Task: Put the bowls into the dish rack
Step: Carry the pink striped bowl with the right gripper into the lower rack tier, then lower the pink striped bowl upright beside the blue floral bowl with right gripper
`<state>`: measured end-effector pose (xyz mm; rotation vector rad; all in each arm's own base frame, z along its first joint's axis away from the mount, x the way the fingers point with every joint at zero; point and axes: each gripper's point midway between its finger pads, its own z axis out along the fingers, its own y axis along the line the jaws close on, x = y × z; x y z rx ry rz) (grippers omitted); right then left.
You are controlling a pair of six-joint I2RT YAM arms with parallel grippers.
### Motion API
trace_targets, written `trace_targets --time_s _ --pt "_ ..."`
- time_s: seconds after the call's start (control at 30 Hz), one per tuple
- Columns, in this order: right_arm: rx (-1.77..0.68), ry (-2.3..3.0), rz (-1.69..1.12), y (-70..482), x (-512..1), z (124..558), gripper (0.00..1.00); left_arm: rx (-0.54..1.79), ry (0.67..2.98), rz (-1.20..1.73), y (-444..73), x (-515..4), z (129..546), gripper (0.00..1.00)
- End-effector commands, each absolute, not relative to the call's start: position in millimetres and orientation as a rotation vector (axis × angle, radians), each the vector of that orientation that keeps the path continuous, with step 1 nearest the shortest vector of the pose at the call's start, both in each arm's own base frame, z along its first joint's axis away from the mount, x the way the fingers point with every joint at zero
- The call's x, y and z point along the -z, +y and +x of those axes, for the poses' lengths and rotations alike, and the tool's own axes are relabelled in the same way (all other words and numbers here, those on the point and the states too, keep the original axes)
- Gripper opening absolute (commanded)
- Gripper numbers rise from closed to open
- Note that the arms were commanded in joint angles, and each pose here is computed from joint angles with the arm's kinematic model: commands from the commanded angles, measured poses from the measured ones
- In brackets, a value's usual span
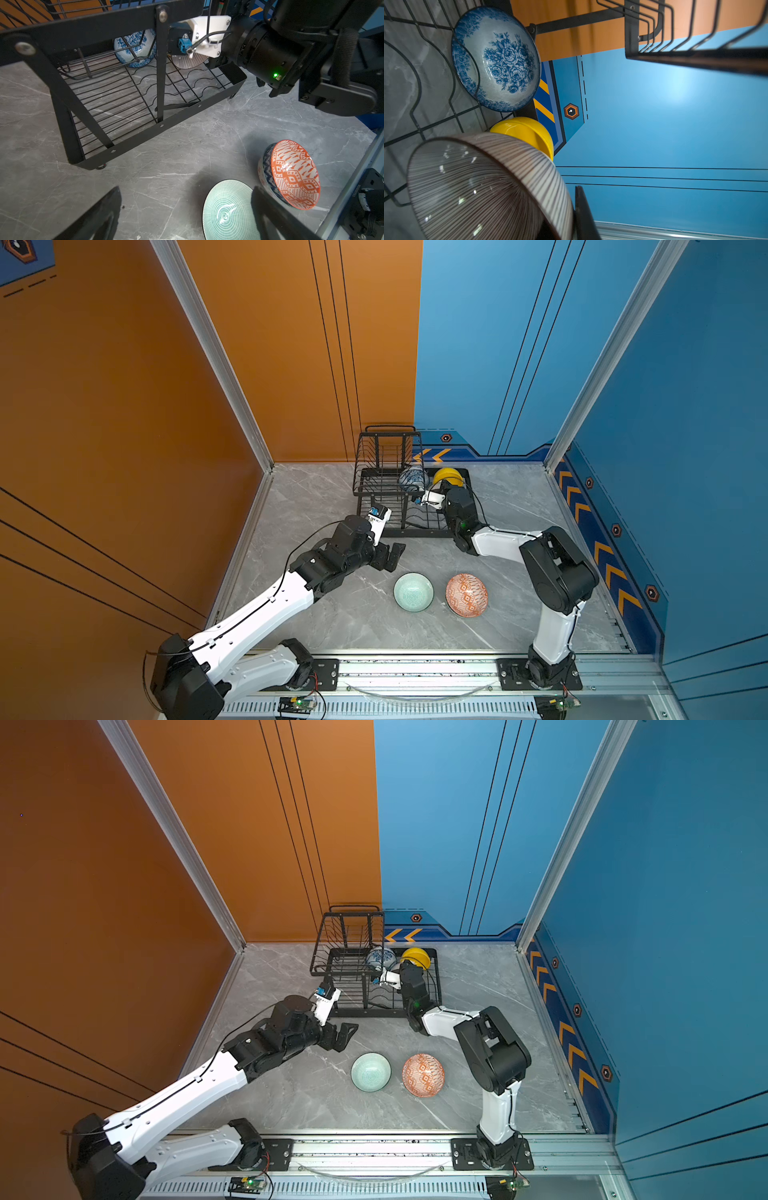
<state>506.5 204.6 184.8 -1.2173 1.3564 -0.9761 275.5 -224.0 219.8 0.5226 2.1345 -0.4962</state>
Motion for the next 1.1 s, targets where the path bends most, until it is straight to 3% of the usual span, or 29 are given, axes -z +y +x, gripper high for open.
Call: trace_targets --time_s 0.0,0.8,1.07 --pt "0.984 1.308 -1.12 209 -213 521 0.0 0.492 2.164 0.535 -218 -211 272 0.98" --pt "0.965 1.298 -1.153 239 -193 542 0.0 0.494 2.187 0.524 -214 -204 274 0.98" --pt "0.974 1.29 -1.209 252 -166 548 0.0 0.493 2.192 0.517 -212 -202 273 0.98"
